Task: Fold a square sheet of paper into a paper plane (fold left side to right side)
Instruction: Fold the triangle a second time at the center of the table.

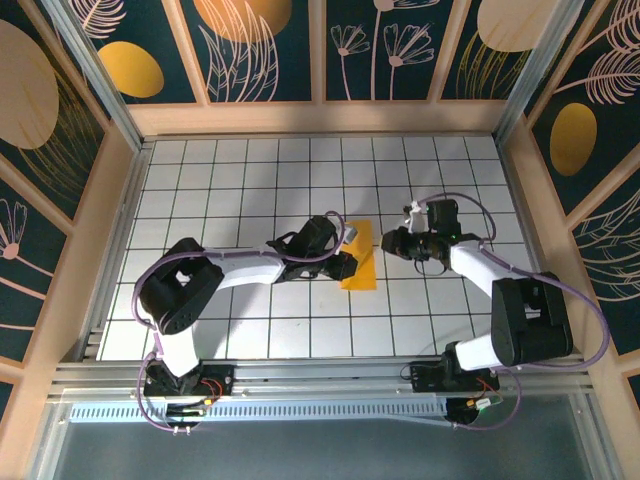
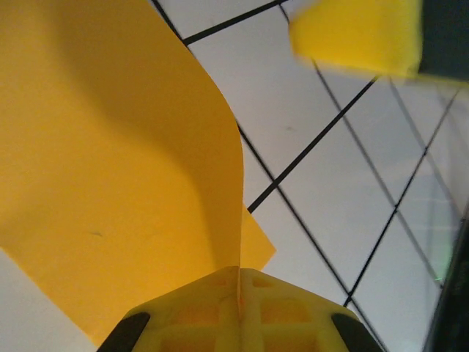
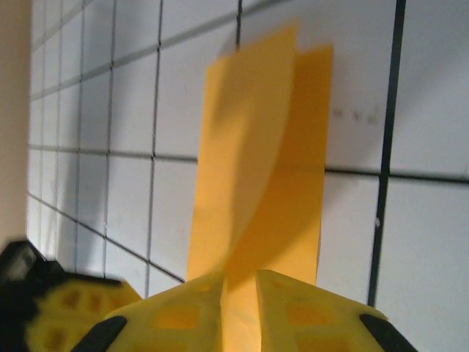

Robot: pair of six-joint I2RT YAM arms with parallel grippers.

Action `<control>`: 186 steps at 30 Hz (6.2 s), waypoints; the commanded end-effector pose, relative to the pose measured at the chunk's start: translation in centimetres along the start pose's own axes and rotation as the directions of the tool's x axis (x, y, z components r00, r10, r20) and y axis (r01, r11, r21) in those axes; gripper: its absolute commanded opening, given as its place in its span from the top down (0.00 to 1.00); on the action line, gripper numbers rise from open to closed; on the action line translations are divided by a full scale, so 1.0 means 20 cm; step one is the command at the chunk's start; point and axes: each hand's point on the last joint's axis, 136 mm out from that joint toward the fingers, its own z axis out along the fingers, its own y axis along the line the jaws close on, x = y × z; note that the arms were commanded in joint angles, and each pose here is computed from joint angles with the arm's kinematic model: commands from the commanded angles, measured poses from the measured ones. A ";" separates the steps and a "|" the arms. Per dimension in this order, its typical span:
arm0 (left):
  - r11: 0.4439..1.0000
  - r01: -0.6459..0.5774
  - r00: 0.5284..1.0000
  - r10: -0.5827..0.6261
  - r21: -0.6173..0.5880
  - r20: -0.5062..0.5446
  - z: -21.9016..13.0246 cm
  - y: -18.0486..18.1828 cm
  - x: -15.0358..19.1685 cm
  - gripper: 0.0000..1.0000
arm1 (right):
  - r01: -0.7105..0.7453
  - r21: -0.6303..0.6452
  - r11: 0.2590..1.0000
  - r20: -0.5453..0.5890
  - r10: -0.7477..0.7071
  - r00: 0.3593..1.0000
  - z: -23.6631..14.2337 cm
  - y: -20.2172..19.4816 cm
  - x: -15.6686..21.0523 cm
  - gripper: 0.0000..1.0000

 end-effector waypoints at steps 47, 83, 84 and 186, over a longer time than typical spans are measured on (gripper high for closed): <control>0.992 0.129 0.990 -0.129 -0.006 -0.060 0.05 0.24 0.07 0.76 | -0.084 0.167 0.982 -0.254 0.126 0.959 0.18 -0.22 0.52 1.00; 0.991 0.108 0.992 -0.112 -0.081 -0.057 0.08 0.34 0.04 0.82 | -0.083 0.184 0.979 -0.266 0.132 0.955 0.18 -0.25 0.54 1.00; 0.991 0.109 0.992 -0.114 -0.082 -0.058 0.08 0.34 0.04 0.82 | -0.084 0.185 0.979 -0.267 0.132 0.955 0.18 -0.25 0.54 1.00; 0.989 0.054 0.995 -0.065 -0.135 -0.079 0.11 0.41 0.07 0.92 | -0.058 0.041 0.997 -0.171 0.064 0.983 0.07 -0.02 0.35 0.98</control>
